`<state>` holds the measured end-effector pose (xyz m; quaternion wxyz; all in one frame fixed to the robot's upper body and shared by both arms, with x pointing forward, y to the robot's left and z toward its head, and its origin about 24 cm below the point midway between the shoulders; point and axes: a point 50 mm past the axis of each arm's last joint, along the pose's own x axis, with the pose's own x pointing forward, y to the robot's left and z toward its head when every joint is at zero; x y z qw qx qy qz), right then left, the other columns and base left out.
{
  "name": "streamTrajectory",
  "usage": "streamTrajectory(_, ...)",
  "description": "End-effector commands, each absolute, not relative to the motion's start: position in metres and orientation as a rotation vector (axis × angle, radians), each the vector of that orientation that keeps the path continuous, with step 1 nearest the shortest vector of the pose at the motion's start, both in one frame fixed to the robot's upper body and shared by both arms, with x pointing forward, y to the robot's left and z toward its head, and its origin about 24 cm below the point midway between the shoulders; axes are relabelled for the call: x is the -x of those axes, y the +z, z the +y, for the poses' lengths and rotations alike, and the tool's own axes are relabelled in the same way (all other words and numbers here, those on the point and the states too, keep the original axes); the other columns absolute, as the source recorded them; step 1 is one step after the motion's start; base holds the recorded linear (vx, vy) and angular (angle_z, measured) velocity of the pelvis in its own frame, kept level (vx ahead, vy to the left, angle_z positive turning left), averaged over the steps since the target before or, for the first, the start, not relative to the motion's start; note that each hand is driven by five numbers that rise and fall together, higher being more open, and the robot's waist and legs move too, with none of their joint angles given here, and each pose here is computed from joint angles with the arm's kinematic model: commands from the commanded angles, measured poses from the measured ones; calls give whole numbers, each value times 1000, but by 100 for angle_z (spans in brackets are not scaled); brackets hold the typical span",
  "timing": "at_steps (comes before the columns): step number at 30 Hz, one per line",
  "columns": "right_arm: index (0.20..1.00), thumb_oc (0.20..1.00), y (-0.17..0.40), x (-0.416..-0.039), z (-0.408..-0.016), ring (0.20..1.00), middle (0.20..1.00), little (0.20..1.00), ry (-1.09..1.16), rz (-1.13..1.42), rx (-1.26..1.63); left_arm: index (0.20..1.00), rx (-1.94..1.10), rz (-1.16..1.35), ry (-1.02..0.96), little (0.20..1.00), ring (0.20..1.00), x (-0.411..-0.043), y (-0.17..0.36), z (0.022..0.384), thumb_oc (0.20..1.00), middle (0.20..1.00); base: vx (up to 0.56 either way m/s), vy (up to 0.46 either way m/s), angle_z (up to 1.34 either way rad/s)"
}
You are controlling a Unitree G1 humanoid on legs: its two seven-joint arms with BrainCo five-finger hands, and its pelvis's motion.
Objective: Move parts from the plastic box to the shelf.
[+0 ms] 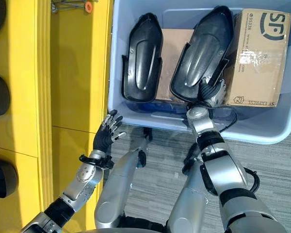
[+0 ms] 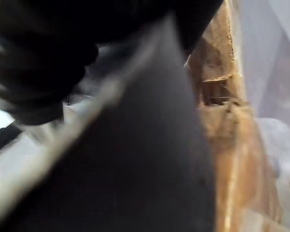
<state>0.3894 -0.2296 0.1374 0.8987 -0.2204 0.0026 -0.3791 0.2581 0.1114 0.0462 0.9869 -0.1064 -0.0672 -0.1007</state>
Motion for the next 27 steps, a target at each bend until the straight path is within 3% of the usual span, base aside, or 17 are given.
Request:
streamTrajectory(1,200,200,110,-374,-271,200,200,200,-825,210,557,1000,241,-197,-246,1000,1000,-253,59,105,1000,1000,4,-30,0)
streamTrajectory(16,200,200,110,-371,-280,200,200,200,-842,217,584,1000,240,-198,-237,1000,1000,-252,60,108,1000,1000,1,-7,0)
streamTrajectory(17,200,200,105,-365,-274,200,200,200,-861,57,513,1000,231,-208,-211,1000,1000,-249,57,111,1000,1000,-31,-212,2)
streamTrajectory(18,200,200,145,-351,-223,200,200,200,-729,-393,373,1000,218,-225,-100,1000,1000,-246,52,123,1000,1000,-33,-224,6)
streamTrajectory(27,200,200,158,-339,-198,200,200,200,-585,-493,312,1000,186,-228,-77,1000,1000,-250,49,131,1000,1000,-33,-95,-40)
